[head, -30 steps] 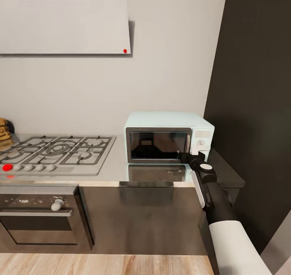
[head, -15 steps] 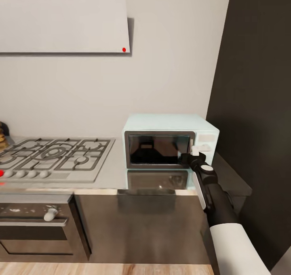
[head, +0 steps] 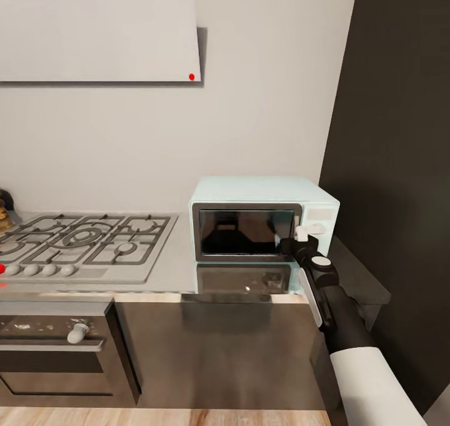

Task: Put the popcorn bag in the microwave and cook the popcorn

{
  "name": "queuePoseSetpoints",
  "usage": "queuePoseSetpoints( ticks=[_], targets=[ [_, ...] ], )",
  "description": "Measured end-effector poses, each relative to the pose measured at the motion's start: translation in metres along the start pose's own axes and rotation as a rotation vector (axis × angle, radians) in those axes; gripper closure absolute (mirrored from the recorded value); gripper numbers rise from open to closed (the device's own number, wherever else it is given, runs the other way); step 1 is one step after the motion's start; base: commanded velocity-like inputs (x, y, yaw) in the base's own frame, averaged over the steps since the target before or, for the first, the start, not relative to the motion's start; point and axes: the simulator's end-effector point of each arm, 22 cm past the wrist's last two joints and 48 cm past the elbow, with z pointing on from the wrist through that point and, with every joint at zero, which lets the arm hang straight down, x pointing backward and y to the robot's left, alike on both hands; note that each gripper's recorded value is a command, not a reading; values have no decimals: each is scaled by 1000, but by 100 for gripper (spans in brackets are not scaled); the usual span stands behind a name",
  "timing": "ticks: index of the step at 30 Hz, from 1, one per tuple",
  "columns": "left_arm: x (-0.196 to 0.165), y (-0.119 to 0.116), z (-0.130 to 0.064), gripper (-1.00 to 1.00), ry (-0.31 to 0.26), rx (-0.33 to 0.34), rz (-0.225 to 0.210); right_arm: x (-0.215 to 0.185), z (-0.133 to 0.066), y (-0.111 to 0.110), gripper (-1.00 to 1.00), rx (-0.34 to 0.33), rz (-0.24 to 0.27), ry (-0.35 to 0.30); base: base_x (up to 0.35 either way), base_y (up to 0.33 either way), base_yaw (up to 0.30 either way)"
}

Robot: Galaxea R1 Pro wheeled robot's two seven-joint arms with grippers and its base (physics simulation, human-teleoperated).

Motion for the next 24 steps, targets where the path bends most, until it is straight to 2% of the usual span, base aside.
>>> queuePoseSetpoints(
  ticks=[1, 2, 16, 20, 24],
  targets=[
    [0, 0, 0, -100, 0, 0, 0, 0, 0, 0, -100, 1, -2, 0, 0, 0, 0],
    [0, 0, 0, -100, 0, 0, 0, 0, 0, 0, 100, 0, 0, -1, 0, 0, 0],
    [0, 0, 0, -100, 0, 0, -1, 0, 0, 0, 100, 5, -12, 20, 0, 0, 0],
    [0, 1, 0, -100, 0, -2, -1, -7, -2, -18, 100, 22, 41, 46, 0, 0, 0],
    [-1, 1, 0, -100, 0, -2, -1, -7, -3, -20, 100, 34, 39, 46, 0, 0, 0]
  ],
)
